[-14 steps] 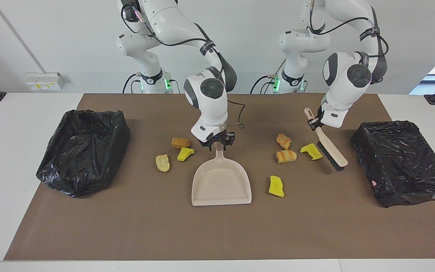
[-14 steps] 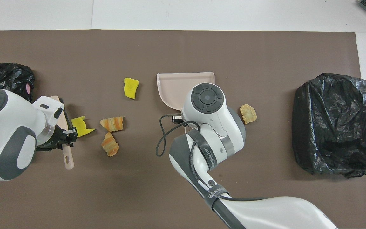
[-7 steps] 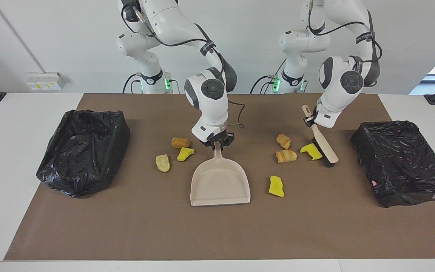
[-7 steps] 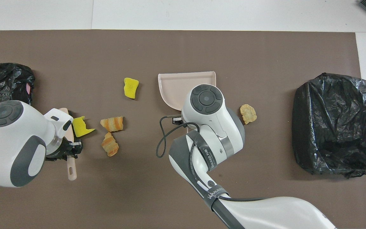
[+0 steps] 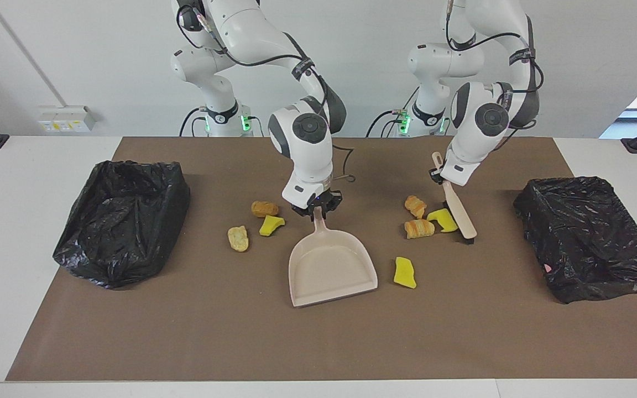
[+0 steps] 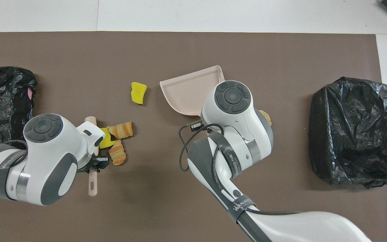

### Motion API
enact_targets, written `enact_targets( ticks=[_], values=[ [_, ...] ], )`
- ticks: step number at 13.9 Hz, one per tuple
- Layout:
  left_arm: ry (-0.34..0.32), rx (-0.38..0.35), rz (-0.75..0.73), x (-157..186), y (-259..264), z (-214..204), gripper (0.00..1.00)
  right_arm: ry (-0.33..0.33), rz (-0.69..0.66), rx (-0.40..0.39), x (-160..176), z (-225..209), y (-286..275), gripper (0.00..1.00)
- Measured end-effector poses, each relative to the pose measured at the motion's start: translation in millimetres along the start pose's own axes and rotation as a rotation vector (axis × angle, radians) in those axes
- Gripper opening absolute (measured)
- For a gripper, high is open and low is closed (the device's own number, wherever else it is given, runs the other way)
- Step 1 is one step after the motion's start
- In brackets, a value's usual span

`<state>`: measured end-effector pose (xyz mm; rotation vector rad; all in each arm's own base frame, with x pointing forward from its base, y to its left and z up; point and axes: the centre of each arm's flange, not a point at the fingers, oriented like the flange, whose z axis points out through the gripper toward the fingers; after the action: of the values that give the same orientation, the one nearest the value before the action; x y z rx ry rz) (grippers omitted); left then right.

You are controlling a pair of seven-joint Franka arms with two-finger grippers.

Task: Sweep and dump trash in bin
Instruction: 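Sweep the brush toward the dustpan while the right gripper positions the dustpan, then sweep the crumbs and sponges into the dustpan with the left gripper's brush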

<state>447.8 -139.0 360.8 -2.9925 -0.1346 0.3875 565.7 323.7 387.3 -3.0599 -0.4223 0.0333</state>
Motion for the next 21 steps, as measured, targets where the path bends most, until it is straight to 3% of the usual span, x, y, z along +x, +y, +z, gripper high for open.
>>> enact_targets(
  ticks=[4, 11, 17, 21],
  values=[
    [0.018, 0.008, 0.052, -9.5, 23.4, 1.1, 0.27, -0.055, -0.203, -0.03, -9.8, -11.7, 8.0, 0.32],
    [0.053, -0.009, 0.051, -6.2, 24.8, 0.6, 0.27, -0.074, -0.646, -0.055, -2.7, -13.2, 56.7, 0.32],
    [0.051, -0.016, 0.047, -5.8, 24.3, 0.7, 0.27, -0.093, -0.969, -0.044, -5.1, -8.0, 55.5, 0.32],
    [0.051, -0.017, 0.046, -5.9, 24.4, 0.7, 0.27, -0.104, -1.038, -0.056, -19.1, 20.9, 22.9, 0.32]
  ],
)
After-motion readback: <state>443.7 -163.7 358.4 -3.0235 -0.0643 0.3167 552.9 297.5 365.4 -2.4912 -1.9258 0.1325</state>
